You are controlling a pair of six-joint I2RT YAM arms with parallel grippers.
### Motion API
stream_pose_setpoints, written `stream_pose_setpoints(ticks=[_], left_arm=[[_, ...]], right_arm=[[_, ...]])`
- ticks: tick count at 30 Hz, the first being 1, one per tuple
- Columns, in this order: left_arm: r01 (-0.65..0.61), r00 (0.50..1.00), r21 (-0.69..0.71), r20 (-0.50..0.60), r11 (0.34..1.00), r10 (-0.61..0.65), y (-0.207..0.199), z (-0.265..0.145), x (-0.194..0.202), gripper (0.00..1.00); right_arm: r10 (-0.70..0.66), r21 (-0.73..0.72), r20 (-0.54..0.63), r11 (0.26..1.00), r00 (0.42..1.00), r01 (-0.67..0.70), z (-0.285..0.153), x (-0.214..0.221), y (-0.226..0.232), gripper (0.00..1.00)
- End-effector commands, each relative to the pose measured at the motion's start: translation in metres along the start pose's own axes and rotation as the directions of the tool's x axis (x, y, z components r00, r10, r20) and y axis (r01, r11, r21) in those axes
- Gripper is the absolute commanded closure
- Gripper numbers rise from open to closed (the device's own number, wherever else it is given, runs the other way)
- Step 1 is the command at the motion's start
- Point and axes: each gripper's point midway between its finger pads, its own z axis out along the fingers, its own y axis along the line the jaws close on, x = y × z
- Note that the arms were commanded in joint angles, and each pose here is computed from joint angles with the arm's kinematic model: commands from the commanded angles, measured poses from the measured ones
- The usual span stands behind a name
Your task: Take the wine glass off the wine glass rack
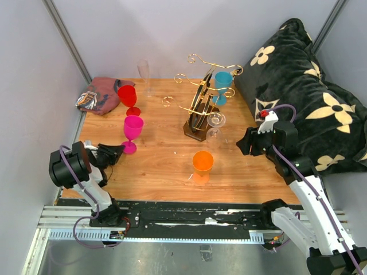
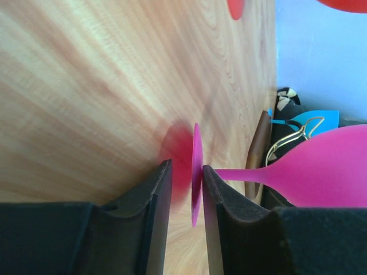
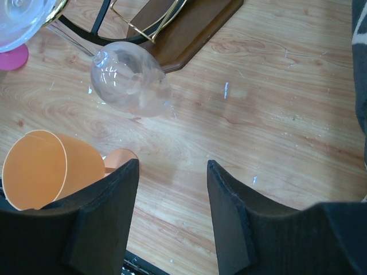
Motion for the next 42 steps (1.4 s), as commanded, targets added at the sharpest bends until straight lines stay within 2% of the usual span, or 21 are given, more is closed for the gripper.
stream_pose_setpoints(ticks=[1,9,18,23,28,35,39,42], left_arm=[[0.025,0.999,-0.05,-0.023,0.998,-0.027,0.018,0.001,0.007,0.66],[0.062,0.998,-0.069,-0.018,0.996,-0.063,0.023,0.001,0.009,0.56],[0.035,0.999,-0.179,0.006,0.983,-0.035,0.035,-0.007,0.004,0.55],[-0.001,0.999,-0.248,0.037,0.969,0.011,0.034,-0.014,-0.009,0.55],[-0.043,0.994,-0.295,0.088,0.954,0.072,0.022,-0.024,-0.027,0.52],[-0.07,0.987,-0.304,0.12,0.95,0.111,0.005,-0.032,-0.04,0.47],[-0.066,0.988,-0.287,0.112,0.956,0.102,0.002,-0.031,-0.038,0.48],[-0.065,0.989,-0.279,0.109,0.958,0.099,0.001,-0.032,-0.035,0.48]], right_arm=[[0.001,0.005,0.023,1.0,1.0,-0.001,0.0,-0.004,-0.002,0.48],[-0.009,0.02,0.016,1.0,1.0,0.008,-0.001,-0.003,-0.005,0.48],[-0.019,0.026,0.011,0.999,1.0,0.019,-0.001,-0.003,-0.006,0.48],[-0.086,-0.006,0.006,0.996,0.996,0.086,-0.002,-0.009,-0.002,0.49],[-0.154,-0.068,0.049,0.985,0.987,0.157,-0.004,-0.023,0.01,0.51],[-0.074,-0.129,0.144,0.987,0.987,0.093,-0.01,-0.055,0.03,0.51],[-0.193,-0.187,0.178,0.956,0.965,0.226,-0.014,-0.068,0.048,0.56],[-0.362,-0.125,0.205,0.912,0.909,0.391,-0.018,-0.071,0.057,0.56]])
